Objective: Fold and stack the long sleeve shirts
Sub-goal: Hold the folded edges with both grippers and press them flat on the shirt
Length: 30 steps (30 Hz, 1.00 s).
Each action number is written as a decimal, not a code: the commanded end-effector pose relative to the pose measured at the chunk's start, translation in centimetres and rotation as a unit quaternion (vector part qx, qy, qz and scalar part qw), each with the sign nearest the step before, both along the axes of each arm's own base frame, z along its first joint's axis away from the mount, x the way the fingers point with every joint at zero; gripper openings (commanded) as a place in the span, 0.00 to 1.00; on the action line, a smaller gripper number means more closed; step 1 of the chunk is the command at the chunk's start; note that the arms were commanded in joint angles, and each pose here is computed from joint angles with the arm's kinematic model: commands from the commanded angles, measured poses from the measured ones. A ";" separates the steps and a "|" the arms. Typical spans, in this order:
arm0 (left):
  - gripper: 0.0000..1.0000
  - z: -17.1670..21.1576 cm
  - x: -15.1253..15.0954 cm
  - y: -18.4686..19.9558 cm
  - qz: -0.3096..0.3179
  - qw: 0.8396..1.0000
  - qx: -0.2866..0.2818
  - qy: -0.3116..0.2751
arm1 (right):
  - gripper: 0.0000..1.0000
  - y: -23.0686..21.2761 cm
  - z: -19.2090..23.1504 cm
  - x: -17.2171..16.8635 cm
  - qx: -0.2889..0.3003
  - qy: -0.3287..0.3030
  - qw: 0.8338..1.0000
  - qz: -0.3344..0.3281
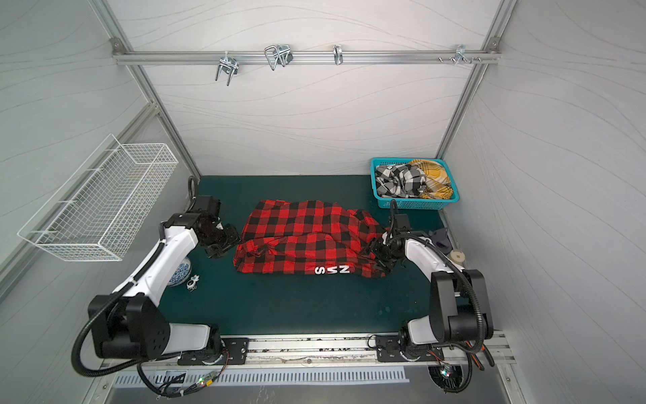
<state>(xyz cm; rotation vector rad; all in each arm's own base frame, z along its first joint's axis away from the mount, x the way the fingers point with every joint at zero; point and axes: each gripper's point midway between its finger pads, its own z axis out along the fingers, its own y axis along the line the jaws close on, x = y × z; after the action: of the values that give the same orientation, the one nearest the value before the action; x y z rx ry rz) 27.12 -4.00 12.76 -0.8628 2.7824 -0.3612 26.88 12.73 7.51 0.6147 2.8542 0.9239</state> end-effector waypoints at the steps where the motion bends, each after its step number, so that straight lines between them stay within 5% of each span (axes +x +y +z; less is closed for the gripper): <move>1: 0.62 -3.0 0.7 -1.6 0.035 0.997 -0.056 0.027 | 0.73 0.2 0.6 -0.5 -0.002 -0.002 1.000 0.014; 12: 0.53 -6.4 4.9 -2.8 0.091 0.989 -0.097 0.056 | 0.72 0.6 0.1 -0.9 0.000 -0.003 1.000 0.027; 20: 0.37 -8.4 5.6 -2.0 0.105 0.989 -0.072 0.080 | 0.70 1.0 0.1 -1.4 0.010 -0.001 0.999 0.037; 22: 0.31 -8.9 5.3 -2.0 0.108 0.988 -0.069 0.089 | 0.70 0.9 0.2 -1.4 0.009 -0.001 0.999 0.038; 26: 0.00 -9.1 5.4 -1.8 0.112 0.987 -0.063 0.094 | 0.69 1.0 0.0 -1.3 0.011 -0.001 0.999 0.034; 30: 0.00 -6.5 6.6 -1.8 0.105 0.989 -0.062 0.080 | 0.69 0.8 -0.3 -1.0 0.011 0.002 1.000 0.028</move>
<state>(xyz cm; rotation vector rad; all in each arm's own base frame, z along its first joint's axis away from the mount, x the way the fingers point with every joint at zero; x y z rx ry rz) 31.95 -6.21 4.02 -1.2823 2.8363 -0.4646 26.07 13.41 7.40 0.5447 2.8783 0.9506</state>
